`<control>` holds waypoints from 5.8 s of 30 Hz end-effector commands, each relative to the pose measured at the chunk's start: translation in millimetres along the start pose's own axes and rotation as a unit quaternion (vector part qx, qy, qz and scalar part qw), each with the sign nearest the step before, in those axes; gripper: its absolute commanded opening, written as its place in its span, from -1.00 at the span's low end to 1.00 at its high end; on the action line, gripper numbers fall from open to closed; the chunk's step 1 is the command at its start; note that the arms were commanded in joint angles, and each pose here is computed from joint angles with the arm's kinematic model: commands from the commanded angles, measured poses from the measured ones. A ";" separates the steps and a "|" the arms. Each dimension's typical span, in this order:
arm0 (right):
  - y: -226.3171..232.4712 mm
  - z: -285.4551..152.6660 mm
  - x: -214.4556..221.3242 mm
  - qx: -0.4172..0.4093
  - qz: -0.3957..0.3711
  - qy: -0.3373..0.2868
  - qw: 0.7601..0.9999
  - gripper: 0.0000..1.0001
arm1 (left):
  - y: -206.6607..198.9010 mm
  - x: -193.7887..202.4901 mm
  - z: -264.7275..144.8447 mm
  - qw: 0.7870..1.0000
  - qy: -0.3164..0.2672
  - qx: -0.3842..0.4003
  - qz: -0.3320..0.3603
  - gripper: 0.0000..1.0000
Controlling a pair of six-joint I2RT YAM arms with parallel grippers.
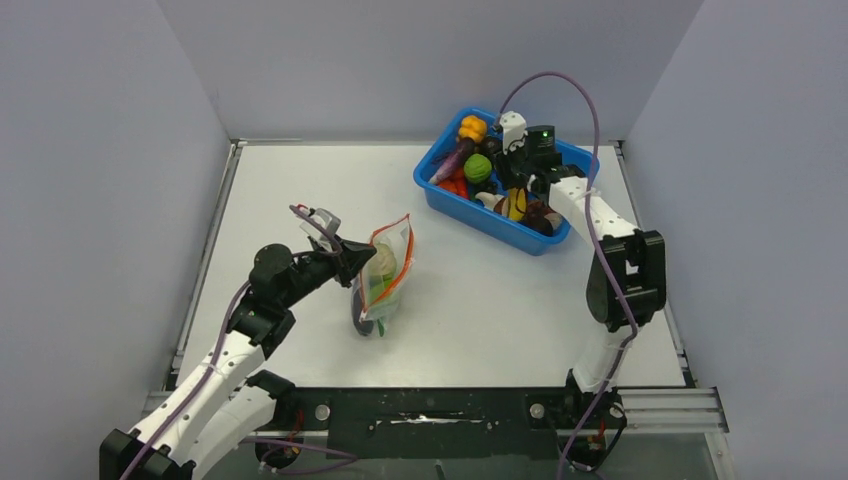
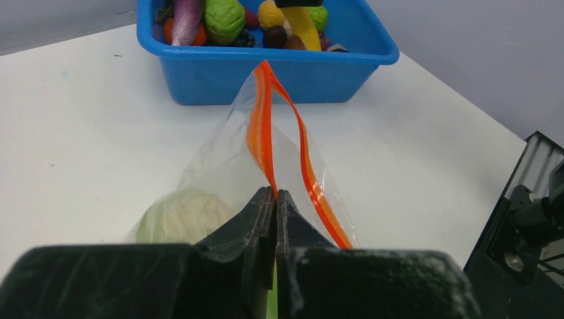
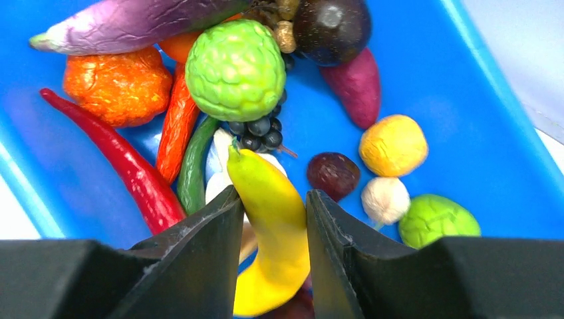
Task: Place the food in the zip-top bag and seal the zipper
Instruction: Pick up the fake fruit from the bin, then place the fake fruit in the zipper food storage bag, then pick up the fake fruit from the bin.
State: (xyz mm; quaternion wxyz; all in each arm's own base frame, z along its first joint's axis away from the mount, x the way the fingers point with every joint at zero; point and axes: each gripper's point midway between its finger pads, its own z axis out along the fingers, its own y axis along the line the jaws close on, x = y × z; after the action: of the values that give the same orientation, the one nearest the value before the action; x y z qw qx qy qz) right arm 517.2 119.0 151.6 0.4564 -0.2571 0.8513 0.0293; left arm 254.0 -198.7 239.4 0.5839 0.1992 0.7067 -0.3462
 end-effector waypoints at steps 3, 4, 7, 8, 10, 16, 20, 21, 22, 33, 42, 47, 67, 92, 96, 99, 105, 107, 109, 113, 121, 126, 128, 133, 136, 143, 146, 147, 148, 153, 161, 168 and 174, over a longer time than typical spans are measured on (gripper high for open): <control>-6.8 -84.2 -68.0 0.049 0.031 -0.099 0.993 -0.56 | -9.3 -22.9 7.2 0.998 -0.046 0.029 -0.006 -1.00; -4.2 -94.9 -74.1 0.053 0.030 -0.111 0.992 -0.56 | -8.8 -23.3 7.0 0.999 -0.047 0.028 -0.003 -1.00; 12.2 -128.6 -96.0 0.047 0.015 -0.153 0.987 -0.55 | -5.7 -26.0 5.7 0.999 -0.051 0.016 -0.008 -1.00; 18.3 -138.1 -101.7 0.044 0.010 -0.164 0.985 -0.55 | -5.8 -26.6 5.3 0.998 -0.052 0.015 -0.011 -1.00; 31.9 -159.1 -113.2 0.037 -0.001 -0.189 0.981 -0.55 | -7.2 -27.6 5.0 0.998 -0.054 0.017 -0.016 -1.00; 71.1 -208.8 -134.0 0.002 -0.016 -0.261 0.965 -0.54 | -10.0 -32.2 7.3 0.998 -0.054 0.023 -0.021 -1.00; 96.3 -240.7 -145.8 -0.054 -0.005 -0.315 0.947 -0.53 | -11.3 -37.3 9.6 0.998 -0.058 0.026 -0.023 -1.00; 103.3 -247.3 -147.3 -0.071 -0.003 -0.327 0.942 -0.53 | -11.6 -38.9 10.0 0.998 -0.059 0.027 -0.023 -1.00; 109.1 -254.9 -149.5 -0.085 0.000 -0.339 0.937 -0.53 | -11.7 -40.8 10.7 0.998 -0.061 0.027 -0.024 -1.00; 181.5 -288.0 -158.5 -0.233 0.044 -0.406 0.883 -0.49 | -23.3 -54.5 16.0 0.993 -0.081 0.057 -0.058 -1.00; 206.0 -268.8 -160.9 -0.227 0.067 -0.412 0.880 -0.48 | -28.2 -60.1 14.6 0.991 -0.090 0.067 -0.074 -1.00; 214.3 -253.8 -158.4 -0.225 0.080 -0.416 0.878 -0.48 | -30.2 -59.0 13.0 0.991 -0.088 0.070 -0.078 -1.00; 261.1 -209.2 -129.1 -0.272 0.122 -0.346 0.890 -0.46 | -19.1 -44.2 10.3 0.993 -0.072 0.040 -0.079 -1.00; 303.7 -170.4 -75.1 -0.286 0.267 -0.202 0.898 -0.34 | -13.5 -40.0 6.0 0.995 -0.071 0.022 -0.073 -1.00; 304.4 -163.6 -67.5 -0.277 0.270 -0.185 0.903 -0.23 | -13.1 -39.5 4.8 0.995 -0.072 0.021 -0.072 -1.00; 303.6 -161.8 -66.3 -0.272 0.271 -0.180 0.906 -0.11 | -13.1 -39.7 4.3 0.994 -0.073 0.020 -0.073 -1.00; 292.3 -168.9 -74.5 -0.249 0.253 -0.182 0.917 0.17 | -12.9 -39.0 3.3 0.995 -0.072 0.019 -0.072 -1.00; 288.8 -173.7 -77.8 -0.245 0.242 -0.187 0.920 0.22 | -12.5 -38.4 3.0 0.995 -0.072 0.018 -0.071 -1.00; 286.0 -178.5 -81.2 -0.244 0.227 -0.191 0.923 0.27 | -11.7 -37.2 3.1 0.995 -0.071 0.016 -0.070 -1.00; 280.1 -187.1 -85.9 -0.240 0.189 -0.208 0.929 0.42 | -7.9 -33.6 4.0 0.996 -0.067 0.007 -0.065 -1.00; 250.7 -194.0 -94.9 -0.207 0.146 -0.220 0.942 0.48 | -6.7 -34.4 2.9 0.996 -0.066 0.004 -0.053 -1.00; 215.7 -190.2 -95.3 -0.177 0.127 -0.216 0.952 0.46 | -2.3 -33.6 1.7 0.998 -0.054 -0.008 -0.027 -1.00; 192.4 -185.5 -93.8 -0.147 0.120 -0.215 0.958 0.45 | -0.3 -33.5 0.3 0.999 -0.048 -0.014 -0.015 -1.00; 140.1 -169.2 -84.9 -0.055 0.099 -0.195 0.974 0.36 | 2.5 -34.1 -3.5 0.999 -0.039 -0.020 0.021 -1.00; 114.9 -155.4 -78.1 -0.017 0.088 -0.180 0.980 0.19 | 3.1 -31.7 -5.1 0.999 -0.031 -0.021 0.035 -1.00; 56.5 -112.2 -61.2 0.050 0.102 -0.145 0.983 0.31 | 2.9 -18.6 -5.0 0.999 -0.021 -0.014 0.031 -1.00; 39.5 -88.5 -54.3 0.062 0.106 -0.129 0.984 0.38 | 1.7 -15.1 -5.2 0.999 -0.020 -0.010 0.028 -1.00; 31.3 -80.9 -53.6 0.067 0.109 -0.125 0.984 0.40 | 1.6 -14.3 -5.0 0.999 -0.019 -0.009 0.028 -1.00; 25.3 -72.9 -51.0 0.069 0.115 -0.119 0.984 0.42 | 0.9 -14.0 -5.0 0.999 -0.019 -0.006 0.028 -1.00; 10.9 -39.8 -47.3 0.061 0.133 -0.107 0.983 0.50 | -2.0 -10.0 -5.3 0.999 -0.012 0.004 0.031 -1.00; 4.9 -4.7 -60.5 0.018 0.152 -0.130 0.980 0.62 | -4.1 -10.1 -7.8 0.999 -0.014 0.009 0.037 -1.00; 6.7 18.3 -64.7 -0.001 0.161 -0.131 0.978 0.69 | -3.9 -11.8 -10.5 0.999 -0.016 0.006 0.043 -1.00; -0.4 36.2 -61.4 0.009 0.164 -0.124 0.979 0.75 | -4.9 -12.3 -11.4 0.999 -0.018 0.008 0.046 -1.00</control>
State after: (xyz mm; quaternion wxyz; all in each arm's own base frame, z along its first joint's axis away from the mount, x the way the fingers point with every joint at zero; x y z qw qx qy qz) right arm 549.6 151.4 148.7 0.5069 -0.1096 0.8466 0.1199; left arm 246.2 -192.1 239.0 0.5888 0.2190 0.7058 -0.3275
